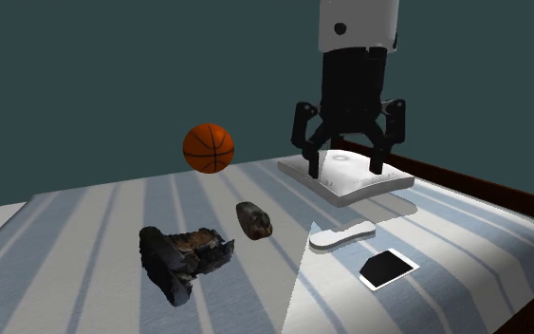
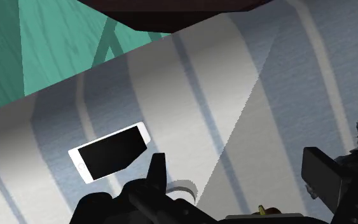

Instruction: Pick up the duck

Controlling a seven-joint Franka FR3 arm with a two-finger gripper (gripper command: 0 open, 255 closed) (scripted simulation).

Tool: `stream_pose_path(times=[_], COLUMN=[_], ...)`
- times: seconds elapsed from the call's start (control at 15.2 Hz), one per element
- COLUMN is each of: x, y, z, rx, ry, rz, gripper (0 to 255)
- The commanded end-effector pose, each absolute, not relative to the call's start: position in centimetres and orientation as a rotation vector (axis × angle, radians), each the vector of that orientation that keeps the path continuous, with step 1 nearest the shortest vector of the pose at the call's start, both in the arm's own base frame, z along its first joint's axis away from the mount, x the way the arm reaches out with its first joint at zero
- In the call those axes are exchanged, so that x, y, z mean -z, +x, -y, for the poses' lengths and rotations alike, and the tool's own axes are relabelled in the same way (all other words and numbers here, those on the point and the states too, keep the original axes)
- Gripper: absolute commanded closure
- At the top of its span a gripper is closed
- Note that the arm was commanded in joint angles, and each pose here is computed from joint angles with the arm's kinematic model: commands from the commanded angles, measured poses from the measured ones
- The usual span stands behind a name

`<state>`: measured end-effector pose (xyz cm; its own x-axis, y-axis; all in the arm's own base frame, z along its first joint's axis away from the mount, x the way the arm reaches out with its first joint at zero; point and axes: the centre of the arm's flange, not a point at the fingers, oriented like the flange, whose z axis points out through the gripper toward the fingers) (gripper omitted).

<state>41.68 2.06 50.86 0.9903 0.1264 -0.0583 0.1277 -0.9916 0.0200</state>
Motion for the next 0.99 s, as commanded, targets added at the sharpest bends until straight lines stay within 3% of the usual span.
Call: stream_pose_path(times=[0.0,0.92], x=[-49.5,-40.0], y=[43.9,58.9], z=[-2.8,-9.7], rx=[0.1,0.175], ry=[3.109,3.089], rz=[-0.234,-0.48], gripper=[0,0])
